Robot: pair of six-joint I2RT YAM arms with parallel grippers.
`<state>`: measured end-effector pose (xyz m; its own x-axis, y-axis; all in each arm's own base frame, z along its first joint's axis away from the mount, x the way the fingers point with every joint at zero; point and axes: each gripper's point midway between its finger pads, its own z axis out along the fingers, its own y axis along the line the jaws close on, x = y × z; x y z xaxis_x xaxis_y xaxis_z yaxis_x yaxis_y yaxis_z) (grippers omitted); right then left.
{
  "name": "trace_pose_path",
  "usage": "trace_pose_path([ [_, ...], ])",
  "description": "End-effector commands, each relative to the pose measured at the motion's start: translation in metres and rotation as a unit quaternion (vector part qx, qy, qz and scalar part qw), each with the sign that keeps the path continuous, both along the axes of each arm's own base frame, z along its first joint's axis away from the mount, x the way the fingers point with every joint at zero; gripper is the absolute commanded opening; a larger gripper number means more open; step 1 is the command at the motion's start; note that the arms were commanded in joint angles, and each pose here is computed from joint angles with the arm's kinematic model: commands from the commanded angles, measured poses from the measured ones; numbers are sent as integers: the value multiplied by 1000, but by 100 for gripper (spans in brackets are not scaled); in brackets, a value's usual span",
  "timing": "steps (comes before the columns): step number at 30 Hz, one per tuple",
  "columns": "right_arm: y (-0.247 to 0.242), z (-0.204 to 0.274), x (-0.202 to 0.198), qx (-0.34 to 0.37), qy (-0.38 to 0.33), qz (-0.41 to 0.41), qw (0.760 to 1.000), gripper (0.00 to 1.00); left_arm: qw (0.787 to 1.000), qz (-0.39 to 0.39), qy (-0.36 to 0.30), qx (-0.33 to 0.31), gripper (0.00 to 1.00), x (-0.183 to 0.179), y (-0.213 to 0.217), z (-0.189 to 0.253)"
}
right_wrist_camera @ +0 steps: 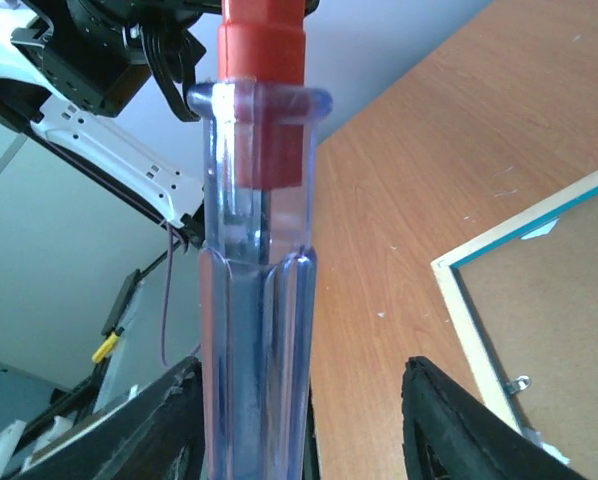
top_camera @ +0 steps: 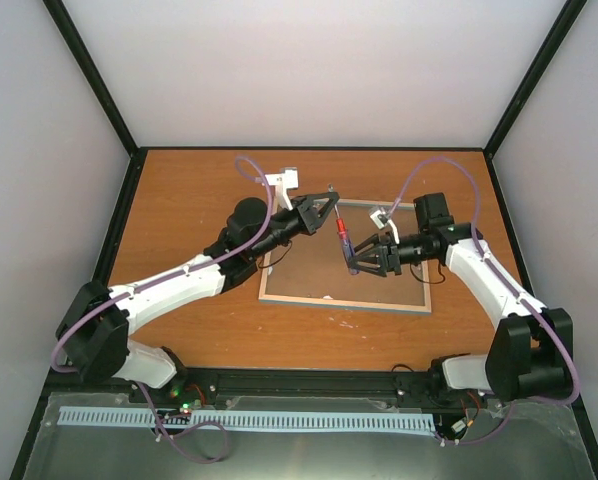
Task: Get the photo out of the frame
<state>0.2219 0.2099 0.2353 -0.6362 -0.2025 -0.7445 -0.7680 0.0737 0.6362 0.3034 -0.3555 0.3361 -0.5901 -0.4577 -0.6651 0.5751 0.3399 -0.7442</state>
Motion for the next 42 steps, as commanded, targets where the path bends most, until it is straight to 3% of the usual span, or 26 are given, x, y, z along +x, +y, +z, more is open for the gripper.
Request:
trace_pose_path([
  [1, 7, 2, -3, -12, -27, 3, 1000, 45, 999, 4, -23, -44, 1, -4, 6, 27],
  [3, 7, 5, -3, -9, -29, 3, 1000, 32, 999, 3, -23, -43, 1, -4, 5, 25],
  [6, 7, 10, -4, -7, -37, 9, 999, 20, 999, 3, -29, -32, 4, -6, 6, 21],
  [7, 7, 11, -6, -9, -41, 13, 999, 16, 999, 3, -38, -18, 13, -7, 7, 20],
  [9, 4, 10, -10, -25, -49, 21, 998, 12, 998, 13, -48, 28, 47, -7, 11, 13],
  [11, 1, 7, -13, -50, -56, 30, 997, 10, 993, 32, -63, 93, 60, -6, 20, 5],
  [15, -10, -15, -9, -133, -42, 29, 990, 8, 966, 41, -95, 238, 61, -10, 38, -22],
  [18, -23, -33, 3, -212, -43, 15, 976, 4, 936, 32, -107, 333, 54, -17, 51, -37],
  [22, -34, -42, 3, -267, -57, 31, 962, 3, 873, 1, -197, 447, 52, -45, 48, -49],
  [27, -34, -38, -8, -280, -23, 81, 956, 3, 755, -59, -313, 573, 53, -77, 24, -76],
  [32, -28, -36, -22, -284, -6, 116, 952, 3, 657, -73, -414, 626, 55, -84, 1, -82],
  [37, -22, -42, -36, -295, -9, 142, 945, 3, 556, -81, -461, 687, 54, -72, -1, -103],
  [39, -21, -44, -40, -296, -5, 147, 944, 3, 526, -81, -470, 705, 54, -67, 1, -109],
  [42, -20, -48, -45, -299, 4, 155, 942, 3, 513, -75, -484, 705, 52, -67, 0, -108],
])
